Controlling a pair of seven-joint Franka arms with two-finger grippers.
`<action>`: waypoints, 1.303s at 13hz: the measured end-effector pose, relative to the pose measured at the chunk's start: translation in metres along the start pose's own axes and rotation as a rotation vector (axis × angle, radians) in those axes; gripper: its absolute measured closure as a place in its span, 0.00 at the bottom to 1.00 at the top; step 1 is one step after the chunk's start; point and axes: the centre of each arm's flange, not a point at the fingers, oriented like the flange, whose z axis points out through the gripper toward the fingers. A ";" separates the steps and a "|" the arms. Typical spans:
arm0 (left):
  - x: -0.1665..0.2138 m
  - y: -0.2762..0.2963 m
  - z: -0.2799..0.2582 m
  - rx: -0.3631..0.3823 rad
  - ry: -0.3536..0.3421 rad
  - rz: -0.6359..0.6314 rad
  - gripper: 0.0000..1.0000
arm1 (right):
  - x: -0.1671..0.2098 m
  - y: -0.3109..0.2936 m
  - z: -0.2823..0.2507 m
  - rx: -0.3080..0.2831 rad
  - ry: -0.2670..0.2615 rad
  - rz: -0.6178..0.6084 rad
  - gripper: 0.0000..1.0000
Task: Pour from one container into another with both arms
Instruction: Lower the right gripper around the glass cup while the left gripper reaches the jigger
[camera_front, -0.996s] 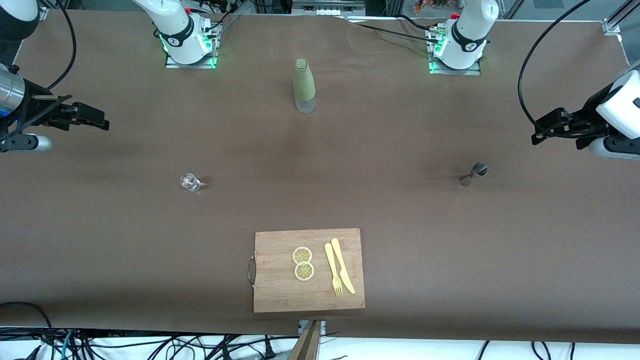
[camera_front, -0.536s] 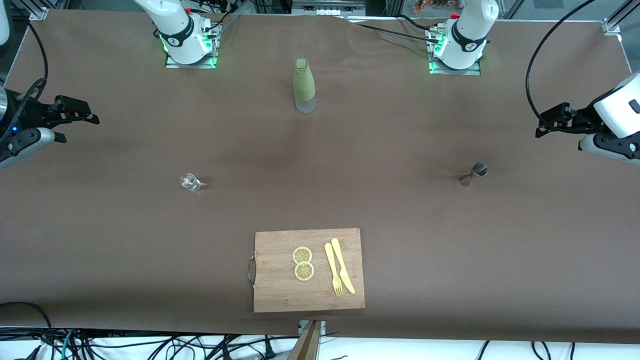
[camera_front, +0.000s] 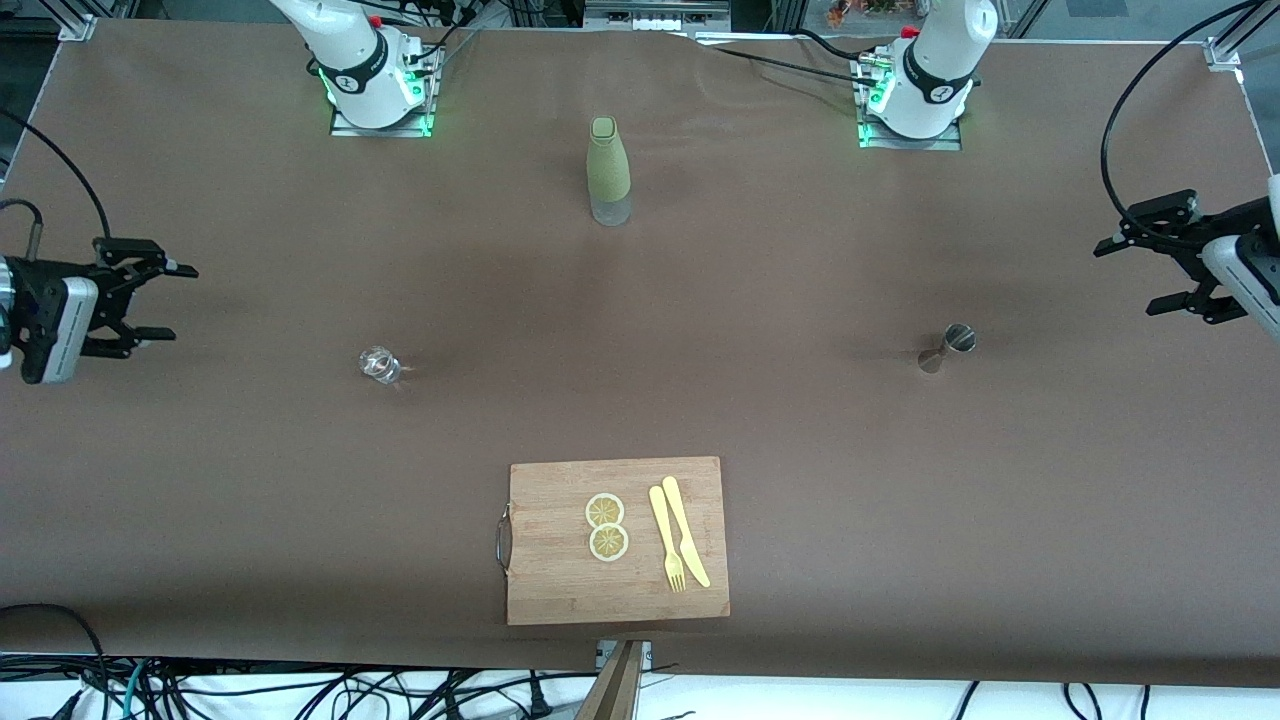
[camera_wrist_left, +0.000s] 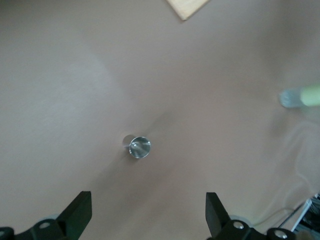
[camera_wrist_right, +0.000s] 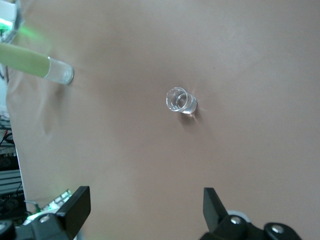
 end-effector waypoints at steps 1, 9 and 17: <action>-0.012 -0.009 0.009 -0.045 0.036 0.057 0.00 | -0.013 0.017 0.018 0.039 0.043 -0.043 0.00; -0.118 -0.086 0.164 -0.361 0.430 0.396 0.00 | -0.061 0.118 0.161 0.069 0.439 -0.545 0.00; -0.176 -0.134 0.271 -0.373 0.761 0.585 0.00 | -0.063 0.128 0.273 0.101 0.716 -0.706 0.00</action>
